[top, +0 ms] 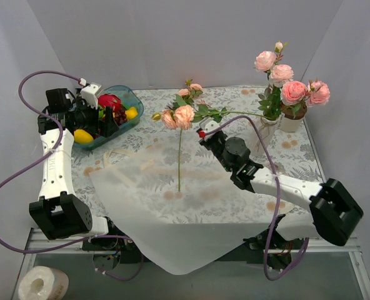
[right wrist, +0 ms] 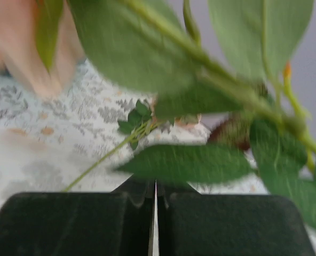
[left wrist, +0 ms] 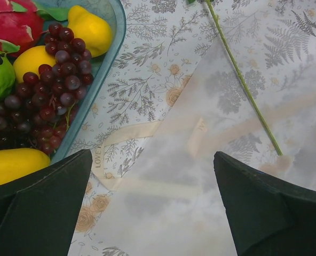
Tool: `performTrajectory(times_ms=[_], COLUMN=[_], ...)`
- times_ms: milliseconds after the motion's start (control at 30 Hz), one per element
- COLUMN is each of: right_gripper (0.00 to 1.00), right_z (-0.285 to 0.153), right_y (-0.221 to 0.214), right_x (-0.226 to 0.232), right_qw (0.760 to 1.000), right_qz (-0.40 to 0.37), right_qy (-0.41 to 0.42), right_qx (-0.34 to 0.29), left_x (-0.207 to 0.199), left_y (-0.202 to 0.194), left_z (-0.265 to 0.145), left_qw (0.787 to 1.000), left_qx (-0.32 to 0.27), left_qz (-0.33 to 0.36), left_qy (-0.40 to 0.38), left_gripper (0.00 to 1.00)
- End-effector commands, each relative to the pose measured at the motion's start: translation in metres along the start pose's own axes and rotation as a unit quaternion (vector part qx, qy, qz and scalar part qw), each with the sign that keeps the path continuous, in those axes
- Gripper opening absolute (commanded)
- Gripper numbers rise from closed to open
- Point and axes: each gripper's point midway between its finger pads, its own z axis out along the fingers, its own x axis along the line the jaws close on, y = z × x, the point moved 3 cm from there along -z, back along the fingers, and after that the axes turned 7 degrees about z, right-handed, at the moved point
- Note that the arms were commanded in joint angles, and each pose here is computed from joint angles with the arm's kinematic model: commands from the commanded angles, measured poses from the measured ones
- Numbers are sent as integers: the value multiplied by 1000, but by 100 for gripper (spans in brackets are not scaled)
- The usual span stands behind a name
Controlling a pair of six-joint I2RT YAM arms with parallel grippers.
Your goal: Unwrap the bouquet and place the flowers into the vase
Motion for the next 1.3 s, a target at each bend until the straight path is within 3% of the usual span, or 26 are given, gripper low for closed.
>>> performTrajectory(times_ms=[0,267,500,800,967,1067,1100,1200,1267], right_gripper=[1,1,1,1,1,10,19,34,38], right_z=[23,10,-3,0,-5,-4,-5,0,14], right_y=[90,160,189,195,198,192,192,198,194], right_x=[-27,-61,-123,-173,-149,-133,-130,-124,-117], right_qw=[979,951,939,939,954,964,965,970,979], right_qz=[14,2,29,53,52,27,21,-2,-25], right_qy=[-131,-205,-246,-271,-191,-168,-164,-142,-113], right_qx=[-154,-231,-238,-207,-224,-204,-203,-196,-166], left_x=[1,1,-2,-3,-4,-5,-5,-5,-5], left_y=[10,4,5,2,0,-2,-2,-2,-2], left_z=[-10,-10,-8,-9,-10,-8,-7,-6,-6], left_qw=[1000,1000,1000,1000,999,1000,1000,1000,1000], left_qx=[-6,0,-5,-5,-5,-3,-3,-2,-3], left_qz=[18,25,22,25,30,27,26,24,24], left_qy=[13,18,8,12,14,9,7,4,4], left_gripper=[98,98,98,98,98,98,98,98,98])
